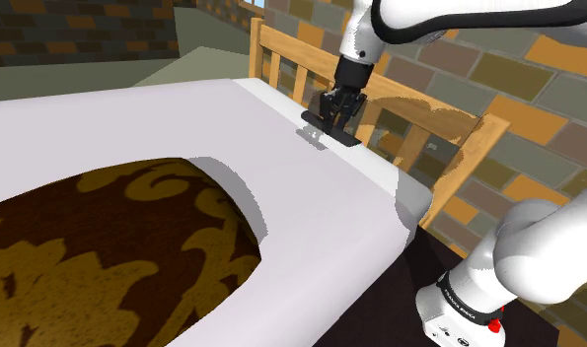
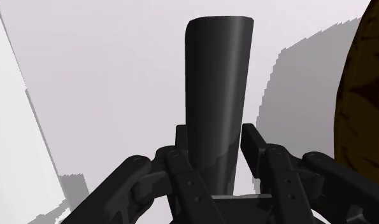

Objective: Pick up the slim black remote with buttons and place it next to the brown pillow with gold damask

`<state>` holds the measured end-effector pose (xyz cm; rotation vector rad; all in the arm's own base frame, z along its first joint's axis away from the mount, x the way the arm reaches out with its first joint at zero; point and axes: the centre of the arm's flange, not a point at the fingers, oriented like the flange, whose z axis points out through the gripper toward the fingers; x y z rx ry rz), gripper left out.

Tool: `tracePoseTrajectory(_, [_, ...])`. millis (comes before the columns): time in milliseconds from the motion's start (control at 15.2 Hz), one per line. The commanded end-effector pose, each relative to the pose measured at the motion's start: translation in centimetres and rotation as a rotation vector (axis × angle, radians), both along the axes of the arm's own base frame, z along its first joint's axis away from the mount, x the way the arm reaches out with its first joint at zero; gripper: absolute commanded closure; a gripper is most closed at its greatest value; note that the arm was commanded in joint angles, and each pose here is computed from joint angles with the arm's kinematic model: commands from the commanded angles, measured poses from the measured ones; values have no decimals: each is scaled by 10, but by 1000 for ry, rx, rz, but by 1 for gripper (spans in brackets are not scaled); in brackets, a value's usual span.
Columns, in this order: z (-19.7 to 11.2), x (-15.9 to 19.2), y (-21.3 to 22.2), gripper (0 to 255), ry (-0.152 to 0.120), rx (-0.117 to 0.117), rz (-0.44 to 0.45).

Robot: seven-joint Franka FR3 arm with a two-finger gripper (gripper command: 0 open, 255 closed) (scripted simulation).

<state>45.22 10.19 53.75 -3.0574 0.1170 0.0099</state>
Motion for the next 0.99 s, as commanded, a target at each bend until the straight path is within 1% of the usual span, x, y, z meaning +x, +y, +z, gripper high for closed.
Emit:
tracePoseTrajectory(0, [1, -18, 20, 255, 0, 0, -2])
tracePoseTrajectory(924, [1, -134, 164, 255, 0, 0, -2])
